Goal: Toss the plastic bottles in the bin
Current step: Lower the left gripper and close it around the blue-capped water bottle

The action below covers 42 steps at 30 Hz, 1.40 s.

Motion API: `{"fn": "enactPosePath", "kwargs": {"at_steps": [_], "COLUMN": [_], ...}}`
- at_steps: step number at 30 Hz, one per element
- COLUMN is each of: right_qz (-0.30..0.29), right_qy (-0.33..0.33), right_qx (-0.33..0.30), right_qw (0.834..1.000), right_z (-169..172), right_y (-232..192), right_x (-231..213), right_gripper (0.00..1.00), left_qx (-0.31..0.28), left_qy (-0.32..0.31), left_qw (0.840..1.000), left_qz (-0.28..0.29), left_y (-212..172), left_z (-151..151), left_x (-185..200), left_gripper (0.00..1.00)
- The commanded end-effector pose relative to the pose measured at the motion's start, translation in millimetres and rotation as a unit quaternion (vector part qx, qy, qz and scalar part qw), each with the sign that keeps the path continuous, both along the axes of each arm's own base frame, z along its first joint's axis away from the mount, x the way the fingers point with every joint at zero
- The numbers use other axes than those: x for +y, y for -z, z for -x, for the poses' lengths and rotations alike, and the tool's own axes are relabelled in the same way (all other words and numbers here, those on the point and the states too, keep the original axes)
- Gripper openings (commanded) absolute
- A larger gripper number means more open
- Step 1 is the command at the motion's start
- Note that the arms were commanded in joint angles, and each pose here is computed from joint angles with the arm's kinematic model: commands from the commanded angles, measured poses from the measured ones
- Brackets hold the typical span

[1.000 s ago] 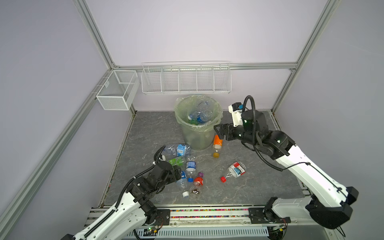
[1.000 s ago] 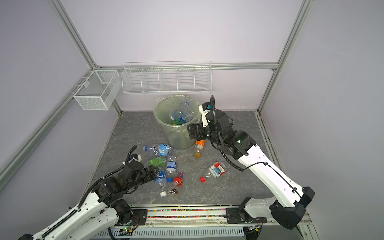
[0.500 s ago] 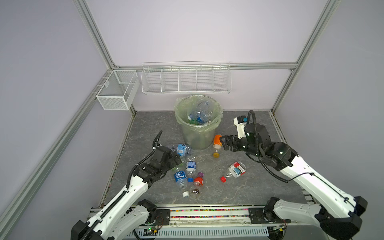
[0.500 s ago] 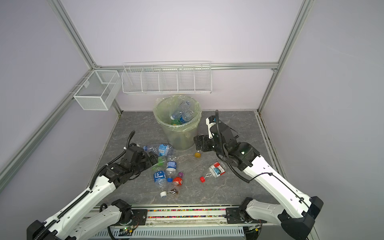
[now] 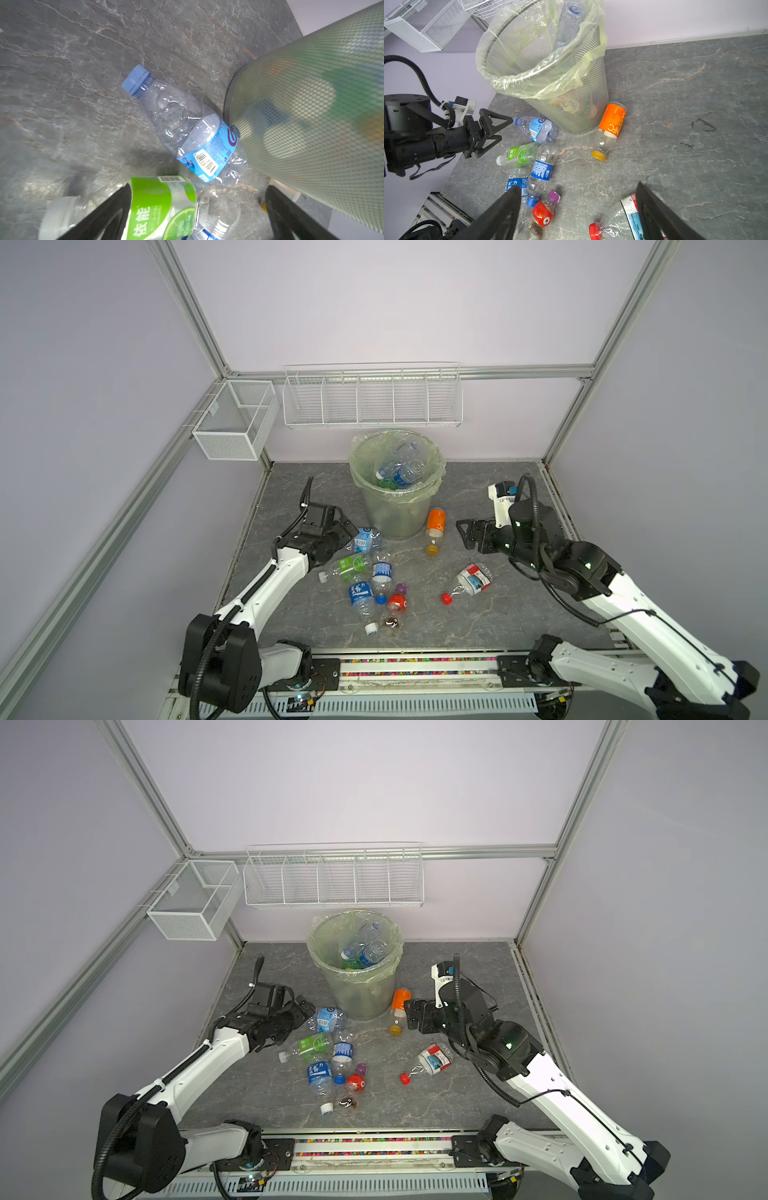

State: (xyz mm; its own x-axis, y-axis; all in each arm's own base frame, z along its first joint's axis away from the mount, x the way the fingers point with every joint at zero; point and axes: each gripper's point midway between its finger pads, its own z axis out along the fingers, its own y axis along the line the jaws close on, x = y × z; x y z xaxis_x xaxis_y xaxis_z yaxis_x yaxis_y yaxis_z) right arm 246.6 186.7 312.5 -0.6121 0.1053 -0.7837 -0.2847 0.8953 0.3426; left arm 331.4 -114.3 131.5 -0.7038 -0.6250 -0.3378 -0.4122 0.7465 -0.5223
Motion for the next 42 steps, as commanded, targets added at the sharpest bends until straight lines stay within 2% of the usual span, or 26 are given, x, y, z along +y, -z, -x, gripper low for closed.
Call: {"fn": "enactPosePath", "kwargs": {"at_steps": [1,7,16,29,42], "right_qz": [0.003,0.008,0.012,0.018,0.024], "right_qy": [0.019,0.029,0.043,0.049,0.079], "right_qx": [0.004,0.001,-0.001,0.011,0.026], "right_qw": [1.000,1.000,0.999,0.999,0.996], "right_z": [3.4,9.8,14.8,17.3,33.1], "right_y": [4.6,5.7,8.6,16.7,33.3], "right_x": [-11.9,-23.7,-36.4,-41.0,-65.3], "right_gripper": [0.89,0.88,0.89,0.89,0.88], "left_qx": [-0.009,0.031,0.114,0.136,0.162], "left_qy": [-0.029,-0.092,-0.118,-0.149,-0.164], "left_qw": [0.999,0.994,0.985,0.979,0.972], "left_qz": [0.032,0.050,0.044,0.038,0.041], "left_y": [-11.7,4.6,28.4,59.7,88.7], "left_z": [-20.2,-31.7,-34.3,-40.4,-46.1], "left_x": [-4.8,-1.2,-5.6,-2.9,-6.2], "left_gripper": [1.00,0.99,0.99,1.00,1.00]}}
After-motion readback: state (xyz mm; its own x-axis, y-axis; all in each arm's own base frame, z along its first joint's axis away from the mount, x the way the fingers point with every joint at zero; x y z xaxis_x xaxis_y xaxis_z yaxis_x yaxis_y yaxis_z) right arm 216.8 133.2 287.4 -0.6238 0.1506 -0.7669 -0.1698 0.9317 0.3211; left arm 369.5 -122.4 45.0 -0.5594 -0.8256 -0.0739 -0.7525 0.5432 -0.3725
